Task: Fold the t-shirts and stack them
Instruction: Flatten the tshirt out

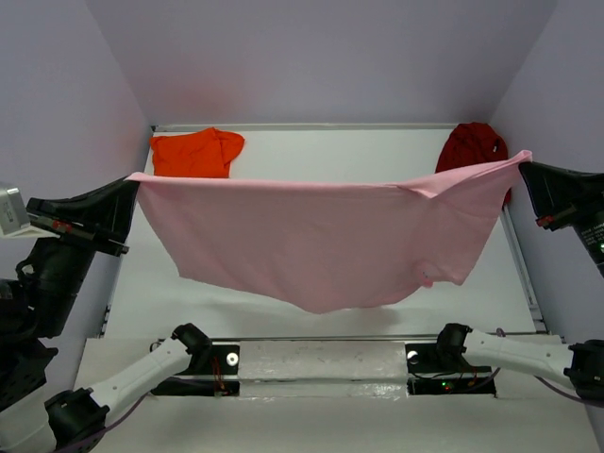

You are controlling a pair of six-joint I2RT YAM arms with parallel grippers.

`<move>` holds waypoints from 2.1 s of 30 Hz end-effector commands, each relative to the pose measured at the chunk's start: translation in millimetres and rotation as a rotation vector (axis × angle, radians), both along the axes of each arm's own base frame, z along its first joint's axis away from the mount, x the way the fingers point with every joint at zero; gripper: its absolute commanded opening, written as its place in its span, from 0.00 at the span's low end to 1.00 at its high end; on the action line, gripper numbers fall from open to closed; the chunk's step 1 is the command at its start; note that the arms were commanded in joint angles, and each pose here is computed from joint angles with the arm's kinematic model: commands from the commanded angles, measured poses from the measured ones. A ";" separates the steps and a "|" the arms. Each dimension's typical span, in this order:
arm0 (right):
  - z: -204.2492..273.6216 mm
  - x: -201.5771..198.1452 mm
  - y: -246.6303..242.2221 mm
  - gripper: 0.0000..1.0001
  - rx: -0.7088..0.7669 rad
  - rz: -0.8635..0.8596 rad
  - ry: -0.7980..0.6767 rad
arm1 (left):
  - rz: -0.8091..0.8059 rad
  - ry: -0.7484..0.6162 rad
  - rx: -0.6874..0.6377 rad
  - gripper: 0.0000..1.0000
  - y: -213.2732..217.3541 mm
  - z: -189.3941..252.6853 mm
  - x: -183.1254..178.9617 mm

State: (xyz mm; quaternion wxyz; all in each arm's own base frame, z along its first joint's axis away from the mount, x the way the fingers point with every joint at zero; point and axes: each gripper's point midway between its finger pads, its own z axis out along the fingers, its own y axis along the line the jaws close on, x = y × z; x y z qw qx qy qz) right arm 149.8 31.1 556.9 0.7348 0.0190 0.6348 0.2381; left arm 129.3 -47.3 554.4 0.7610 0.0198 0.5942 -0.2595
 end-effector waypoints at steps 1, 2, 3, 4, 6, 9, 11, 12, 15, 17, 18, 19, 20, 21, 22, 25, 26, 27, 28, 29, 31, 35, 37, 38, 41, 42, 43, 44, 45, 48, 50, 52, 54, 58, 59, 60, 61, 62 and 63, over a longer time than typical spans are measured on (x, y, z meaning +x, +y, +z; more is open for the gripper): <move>35.8 15.8 6.4 0.00 -0.029 -0.080 -0.084 | 0.067 -0.041 -0.002 0.00 3.6 18.7 12.8; 38.7 20.9 12.2 0.00 -0.054 -0.091 -0.087 | 0.075 -0.021 0.015 0.00 -1.3 10.7 21.3; 36.5 34.0 26.4 0.00 -0.096 -0.120 -0.065 | 0.080 -0.013 0.025 0.00 -5.4 6.2 28.1; 39.3 38.0 31.1 0.00 -0.112 -0.128 -0.072 | 0.102 0.004 0.039 0.00 -12.1 -6.3 42.4; 27.3 54.8 49.6 0.00 -0.164 -0.166 -0.047 | 0.155 -0.004 -0.011 0.00 -9.2 -11.0 53.7; 18.9 70.9 56.7 0.00 -0.179 -0.257 -0.055 | 0.183 0.061 0.030 0.00 -27.1 -48.5 83.8; 1.0 90.0 67.4 0.00 -0.223 -0.346 -0.068 | 0.221 0.115 0.074 0.00 -38.4 -74.3 108.1; -7.5 96.9 71.4 0.00 -0.246 -0.359 -0.067 | 0.238 0.128 0.088 0.00 -40.5 -81.6 115.0; -41.5 135.1 79.2 0.00 -0.278 -0.404 -0.016 | 0.269 0.142 0.107 0.00 -48.1 -97.6 133.8; -61.9 160.7 84.8 0.00 -0.247 -0.374 0.036 | 0.283 0.148 0.123 0.00 -51.1 -102.0 147.6; -84.1 185.4 67.8 0.00 -0.289 -0.418 0.119 | 0.287 0.163 0.137 0.00 -54.2 -107.9 157.6; -92.7 199.6 78.9 0.00 -0.230 -0.332 0.149 | 0.302 0.169 0.148 0.00 -46.4 -110.1 168.0; -103.5 209.1 76.4 0.00 -0.236 -0.327 0.191 | 0.308 0.170 0.147 0.00 -41.2 -108.9 174.9; -111.5 226.3 75.1 0.00 -0.250 -0.317 0.215 | 0.260 0.183 0.147 0.00 -46.7 -113.7 186.1; -114.0 230.9 76.7 0.00 -0.248 -0.322 0.229 | 0.329 0.192 0.132 0.00 -23.2 -113.2 196.5; -97.9 241.8 85.7 0.00 -0.245 -0.303 0.217 | 0.360 0.210 0.135 0.00 -20.1 -113.3 212.6; -94.2 242.5 83.7 0.00 -0.249 -0.302 0.226 | 0.353 0.209 0.133 0.00 -23.1 -105.9 219.6; -85.0 241.4 83.3 0.00 -0.245 -0.301 0.219 | 0.349 0.210 0.131 0.00 -23.9 -100.3 220.0; -59.4 233.4 81.2 0.00 -0.212 -0.293 0.172 | 0.342 0.207 0.127 0.00 -24.6 -93.9 217.6; -46.8 226.5 79.8 0.00 -0.199 -0.283 0.143 | 0.337 0.174 0.109 0.00 -23.5 -78.1 211.5; -22.1 203.4 68.5 0.00 -0.184 -0.283 0.089 | 0.336 0.104 0.096 0.00 -16.6 -51.5 188.2; -19.1 151.6 57.1 0.00 -0.172 -0.249 0.056 | 0.352 0.087 0.089 0.00 -1.7 -45.0 140.9; -28.2 132.0 46.3 0.00 -0.149 -0.250 0.086 | 0.350 0.083 0.037 0.00 9.3 -57.0 112.0; -34.7 121.3 41.0 0.00 -0.147 -0.246 0.101 | 0.344 0.084 0.022 0.00 11.7 -61.8 102.7; -40.4 76.7 16.6 0.00 -0.100 -0.244 0.087 | 0.316 0.059 -0.037 0.00 21.9 -70.5 64.1; -31.5 57.7 5.2 0.00 -0.066 -0.248 0.064 | 0.311 0.044 -0.063 0.00 28.0 -69.8 46.6; -28.8 49.6 -0.3 0.00 -0.061 -0.253 0.059 | 0.302 0.042 -0.072 0.00 29.1 -69.8 39.9; -20.0 37.0 -7.6 0.00 -0.054 -0.253 0.045 | 0.289 0.025 -0.091 0.00 30.8 -63.4 28.9; -25.3 36.8 -8.0 0.00 -0.068 -0.255 0.063 | 0.288 0.013 -0.097 0.00 32.2 -59.0 25.2; -3.1 26.8 -15.9 0.00 -0.058 -0.266 0.036 | 0.246 -0.005 -0.117 0.00 25.4 -43.1 22.2; 8.1 30.3 -13.4 0.00 -0.052 -0.264 0.024 | 0.227 -0.007 -0.115 0.00 18.7 -36.0 30.7; 9.3 38.4 -8.3 0.00 -0.055 -0.261 0.034 | 0.230 -0.012 -0.117 0.00 16.5 -30.5 38.6; 13.2 54.1 1.9 0.00 -0.058 -0.255 0.039 | 0.235 -0.019 -0.113 0.00 15.2 -25.7 45.1; 15.6 96.9 20.7 0.00 -0.089 -0.283 0.061 | 0.259 0.004 -0.093 0.00 6.4 -21.4 81.4; 16.5 107.6 25.8 0.00 -0.104 -0.288 0.065 | 0.261 0.011 -0.087 0.00 4.1 -23.0 89.2; 11.6 130.3 37.0 0.00 -0.128 -0.296 0.093 | 0.267 0.038 -0.068 0.00 -1.0 -29.4 106.3; 9.3 141.8 41.7 0.00 -0.147 -0.305 0.102 | 0.288 0.032 -0.069 0.00 0.2 -27.3 113.9; 9.4 152.5 46.9 0.00 -0.155 -0.309 0.103 | 0.294 0.039 -0.057 0.00 -1.6 -30.9 122.0; -0.5 176.9 59.7 0.00 -0.179 -0.314 0.132 | 0.309 0.071 -0.044 0.00 -5.1 -39.0 139.1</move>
